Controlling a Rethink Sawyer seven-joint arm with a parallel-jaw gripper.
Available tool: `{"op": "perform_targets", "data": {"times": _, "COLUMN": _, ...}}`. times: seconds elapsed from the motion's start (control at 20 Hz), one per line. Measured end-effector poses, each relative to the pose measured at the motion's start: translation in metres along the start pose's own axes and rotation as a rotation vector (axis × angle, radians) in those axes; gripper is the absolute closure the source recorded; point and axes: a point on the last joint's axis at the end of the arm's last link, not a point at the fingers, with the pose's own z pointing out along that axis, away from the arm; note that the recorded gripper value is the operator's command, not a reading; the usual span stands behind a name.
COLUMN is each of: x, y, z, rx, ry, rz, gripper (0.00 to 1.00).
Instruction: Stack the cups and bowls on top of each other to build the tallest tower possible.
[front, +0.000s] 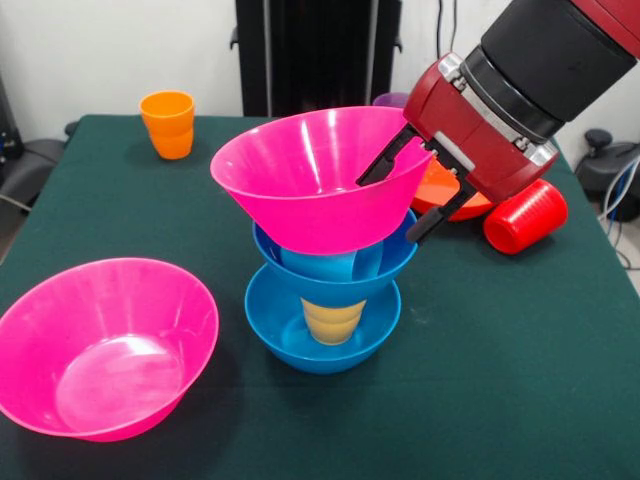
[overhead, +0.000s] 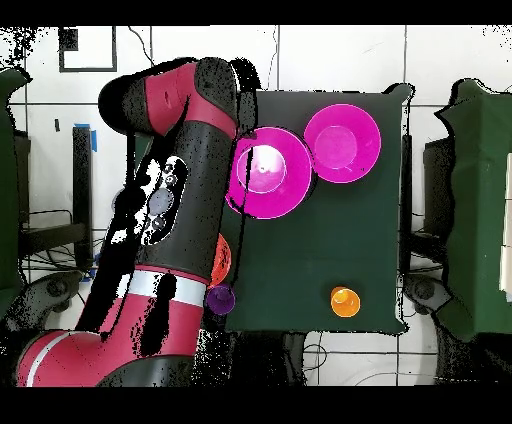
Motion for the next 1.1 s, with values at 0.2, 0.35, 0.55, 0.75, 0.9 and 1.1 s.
{"op": "perform_targets", "data": {"times": 0.2, "x": -0.003, "y": -0.004, "z": -0.008, "rx": 0.013, "ry": 0.005, "rz": 0.005, "gripper": 0.0}}
{"op": "perform_targets", "data": {"times": 0.35, "x": -0.007, "y": -0.006, "z": -0.016, "rx": 0.028, "ry": 0.01, "rz": 0.01, "gripper": 0.0}}
{"op": "perform_targets", "data": {"times": 0.55, "x": -0.012, "y": -0.013, "z": -0.036, "rx": 0.056, "ry": 0.026, "rz": 0.02, "gripper": 0.0}}
{"op": "perform_targets", "data": {"times": 0.75, "x": -0.017, "y": -0.02, "z": -0.054, "rx": 0.072, "ry": 0.023, "rz": 0.031, "gripper": 0.0}}
{"op": "perform_targets", "data": {"times": 0.9, "x": -0.023, "y": -0.024, "z": -0.07, "rx": 0.075, "ry": 0.01, "rz": 0.039, "gripper": 0.0}}
{"op": "perform_targets", "data": {"times": 1.1, "x": -0.033, "y": -0.023, "z": -0.087, "rx": 0.054, "ry": -0.021, "rz": 0.047, "gripper": 0.0}}
